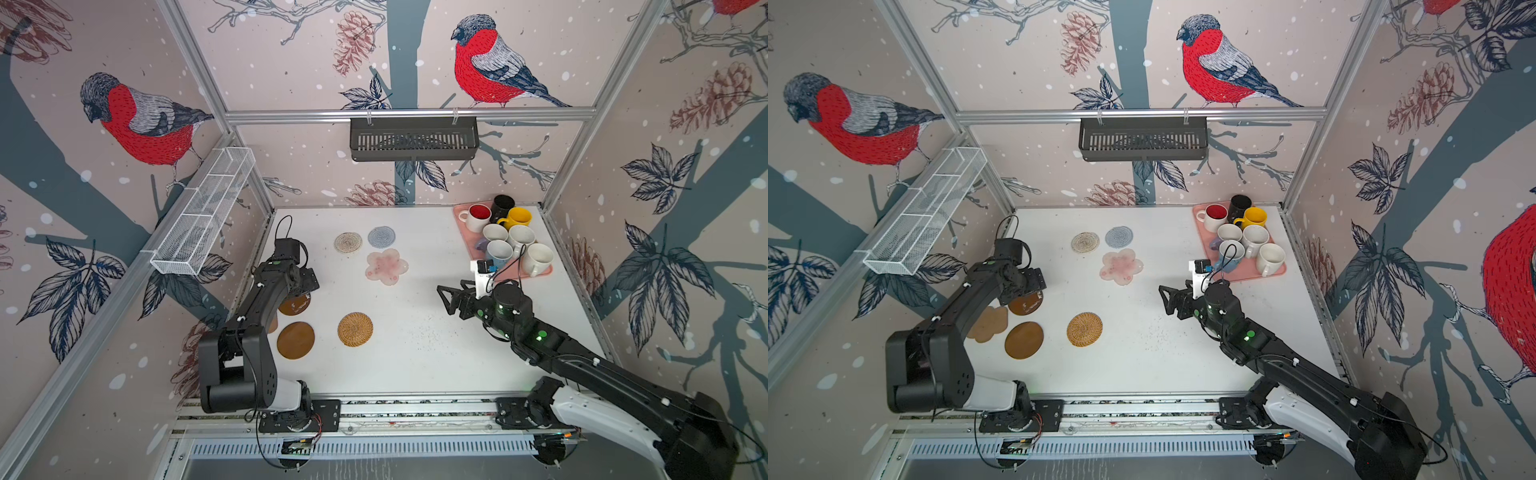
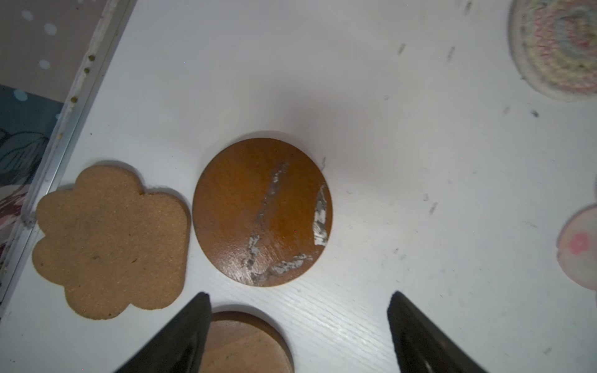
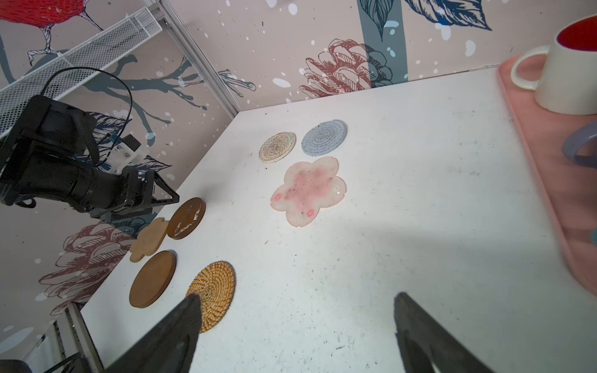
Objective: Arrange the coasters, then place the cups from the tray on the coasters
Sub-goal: 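Retract the right arm toward the mugs while the left gripper reaches the brown coaster, then lower the left gripper and pinch the edge of the dark brown wooden coaster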
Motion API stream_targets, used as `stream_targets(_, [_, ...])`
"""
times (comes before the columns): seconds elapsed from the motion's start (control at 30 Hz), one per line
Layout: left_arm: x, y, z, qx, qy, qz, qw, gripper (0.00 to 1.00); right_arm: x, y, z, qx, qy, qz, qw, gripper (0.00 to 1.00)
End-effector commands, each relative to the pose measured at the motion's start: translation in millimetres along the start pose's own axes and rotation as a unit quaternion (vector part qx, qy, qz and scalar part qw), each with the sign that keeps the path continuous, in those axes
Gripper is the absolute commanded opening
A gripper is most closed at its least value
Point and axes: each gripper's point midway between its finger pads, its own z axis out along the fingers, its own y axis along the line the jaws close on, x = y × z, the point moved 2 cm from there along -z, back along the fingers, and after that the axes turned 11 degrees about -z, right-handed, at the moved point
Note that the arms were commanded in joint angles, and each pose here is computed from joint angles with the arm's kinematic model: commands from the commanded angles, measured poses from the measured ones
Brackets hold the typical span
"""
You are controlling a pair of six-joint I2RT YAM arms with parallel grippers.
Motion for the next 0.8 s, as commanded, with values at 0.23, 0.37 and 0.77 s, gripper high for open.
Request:
stream_targets(0.23, [-2.5,40.5,43.6,-0.055,0.053,-0.034,0.997,0.92,-5.8,6.0,-2.3,-0.040,-0.020,0.037,0.998,0.94])
stream_targets(0.37, [-1.8,41.6,52.8,-0.056,0.057,-0.041,0.996,0.89,-7.1,0.7,-5.6,-0.036,-0.026,0.044,0.998,0.94])
stream_targets(0.77, [2.1,23.9,65.2,-0.008,0.080,-0.053,0.995,0.70,-3.2,-8.7,-4.2,-0.034,-0.025,0.061,0.997,0.94])
